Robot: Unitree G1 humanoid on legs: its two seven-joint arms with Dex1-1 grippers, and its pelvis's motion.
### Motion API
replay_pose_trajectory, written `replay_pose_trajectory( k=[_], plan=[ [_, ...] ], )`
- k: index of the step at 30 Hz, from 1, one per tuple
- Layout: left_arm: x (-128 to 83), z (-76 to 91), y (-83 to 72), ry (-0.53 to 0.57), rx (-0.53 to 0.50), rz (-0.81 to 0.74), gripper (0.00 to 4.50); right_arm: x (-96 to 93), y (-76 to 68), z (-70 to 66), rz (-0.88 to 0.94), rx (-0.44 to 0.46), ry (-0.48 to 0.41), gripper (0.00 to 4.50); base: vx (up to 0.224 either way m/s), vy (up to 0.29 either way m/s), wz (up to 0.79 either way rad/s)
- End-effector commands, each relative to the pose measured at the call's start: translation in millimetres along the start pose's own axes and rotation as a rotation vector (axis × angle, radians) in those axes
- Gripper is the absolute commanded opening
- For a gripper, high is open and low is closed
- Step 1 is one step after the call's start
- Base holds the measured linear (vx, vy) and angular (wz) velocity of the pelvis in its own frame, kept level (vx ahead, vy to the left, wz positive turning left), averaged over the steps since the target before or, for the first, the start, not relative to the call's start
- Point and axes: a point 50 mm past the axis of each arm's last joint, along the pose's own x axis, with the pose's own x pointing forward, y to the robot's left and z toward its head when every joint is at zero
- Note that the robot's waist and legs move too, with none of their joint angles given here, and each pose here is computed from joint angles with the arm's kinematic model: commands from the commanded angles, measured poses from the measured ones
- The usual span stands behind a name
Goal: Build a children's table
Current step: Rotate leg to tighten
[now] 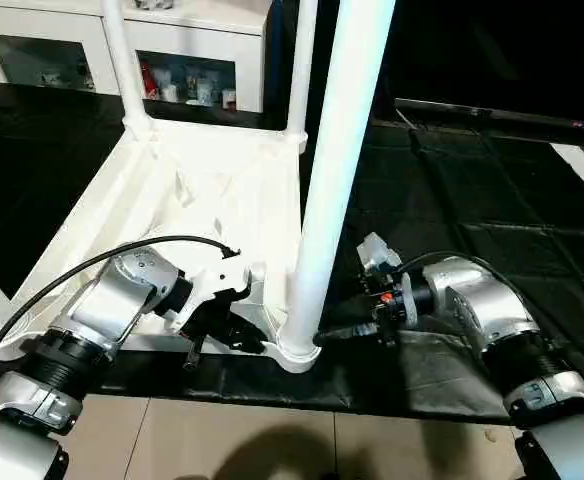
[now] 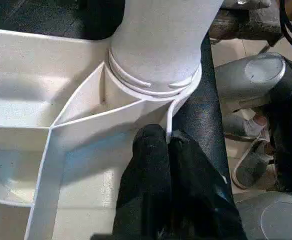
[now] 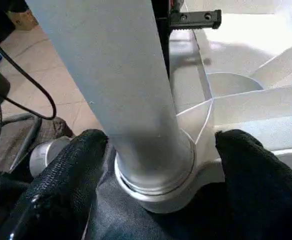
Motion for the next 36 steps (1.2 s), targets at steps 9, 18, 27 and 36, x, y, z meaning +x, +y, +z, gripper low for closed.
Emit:
replay_pose_trajectory(
  k=[9, 18, 27, 36],
  plan=[
    [7, 4.8, -3.7, -0.005, 0.036, -0.035, 0.0, 15.6, 1.0, 6.3, 0.041, -0.04, -0.033, 2.72, 0.0, 0.0, 0.0],
    [9, 4.6, -3.3, -0.013, 0.032, -0.027, 0.0, 21.8, 2.5, 6.0, 0.059, -0.042, -0.043, 2.3, 0.0, 0.0, 0.0],
    [8, 4.4, -1.5, -0.028, 0.012, 0.005, 0.0, 24.1, 4.8, 4.3, 0.075, -0.021, -0.062, 2.11, 0.0, 0.0, 0.0],
    [16, 17.5, 13.7, -0.181, -0.111, 0.198, 0.0, 38.9, -1.3, -1.8, -0.11, 0.034, -0.119, 2.09, 0.0, 0.0, 0.0]
  ],
)
